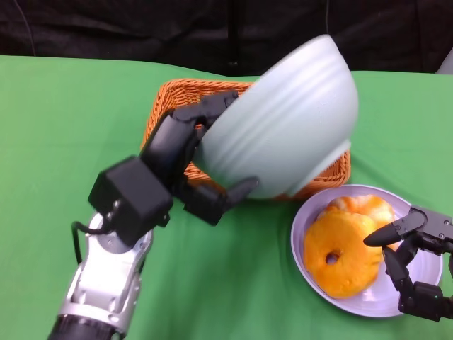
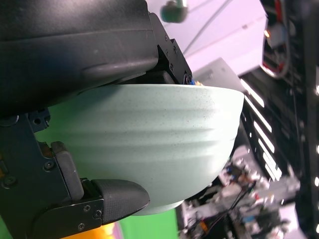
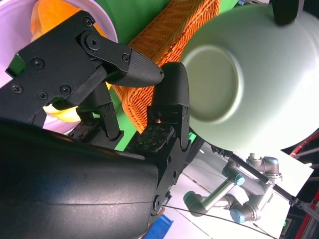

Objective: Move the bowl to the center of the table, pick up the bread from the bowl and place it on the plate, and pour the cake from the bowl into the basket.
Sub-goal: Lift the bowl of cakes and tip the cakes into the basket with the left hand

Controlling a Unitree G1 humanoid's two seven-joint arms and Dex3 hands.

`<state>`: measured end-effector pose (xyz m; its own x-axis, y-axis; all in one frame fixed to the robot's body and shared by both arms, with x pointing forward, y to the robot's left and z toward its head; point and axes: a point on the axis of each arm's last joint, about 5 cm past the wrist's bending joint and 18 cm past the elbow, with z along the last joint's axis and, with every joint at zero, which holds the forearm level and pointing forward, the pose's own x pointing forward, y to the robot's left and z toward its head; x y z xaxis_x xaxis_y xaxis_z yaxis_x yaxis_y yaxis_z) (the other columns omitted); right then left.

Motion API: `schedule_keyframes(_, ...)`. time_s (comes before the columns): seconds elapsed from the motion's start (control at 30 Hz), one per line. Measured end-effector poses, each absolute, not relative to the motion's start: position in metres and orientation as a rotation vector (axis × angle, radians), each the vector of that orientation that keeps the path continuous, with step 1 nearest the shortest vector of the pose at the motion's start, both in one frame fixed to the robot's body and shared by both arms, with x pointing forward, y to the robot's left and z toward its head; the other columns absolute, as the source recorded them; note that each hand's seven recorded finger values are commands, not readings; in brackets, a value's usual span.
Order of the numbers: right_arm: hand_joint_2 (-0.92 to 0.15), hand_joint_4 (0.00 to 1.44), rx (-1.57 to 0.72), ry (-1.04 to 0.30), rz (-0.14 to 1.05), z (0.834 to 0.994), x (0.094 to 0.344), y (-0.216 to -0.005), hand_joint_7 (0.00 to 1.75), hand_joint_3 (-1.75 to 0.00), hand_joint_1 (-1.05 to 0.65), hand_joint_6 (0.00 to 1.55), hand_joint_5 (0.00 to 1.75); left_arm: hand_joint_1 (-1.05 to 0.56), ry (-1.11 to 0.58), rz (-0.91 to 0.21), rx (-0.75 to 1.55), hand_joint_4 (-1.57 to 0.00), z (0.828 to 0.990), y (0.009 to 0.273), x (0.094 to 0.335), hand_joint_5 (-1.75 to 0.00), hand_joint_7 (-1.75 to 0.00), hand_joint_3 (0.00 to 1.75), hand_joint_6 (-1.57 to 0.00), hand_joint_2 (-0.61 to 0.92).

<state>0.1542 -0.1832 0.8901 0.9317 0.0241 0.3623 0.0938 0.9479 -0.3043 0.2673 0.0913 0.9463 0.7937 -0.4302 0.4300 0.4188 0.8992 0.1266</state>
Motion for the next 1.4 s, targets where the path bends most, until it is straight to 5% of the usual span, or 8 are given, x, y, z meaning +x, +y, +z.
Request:
schedule_keyframes(0.7, -0.46, 0.9, -0.329, -0.36, -0.034, 0.888, 0.154, -0.183, 1.07, -1.11, -0.19, 0.86, 1.46, -0.1, -0.203, -0.315, -0.388, -1.04, 0.958, 0.045, 0.283, -1.75, -1.75, 1.74, -0.85, 0.26)
schedule_keyframes(1.4, -0.46, 0.9, -0.328, -0.352, -0.026, 0.887, 0.153, -0.183, 1.07, -1.11, -0.18, 0.87, 1.42, -0.12, 0.086, -0.126, -0.578, -1.03, 0.935, 0.052, 0.289, -1.75, -1.75, 1.72, -0.85, 0.28)
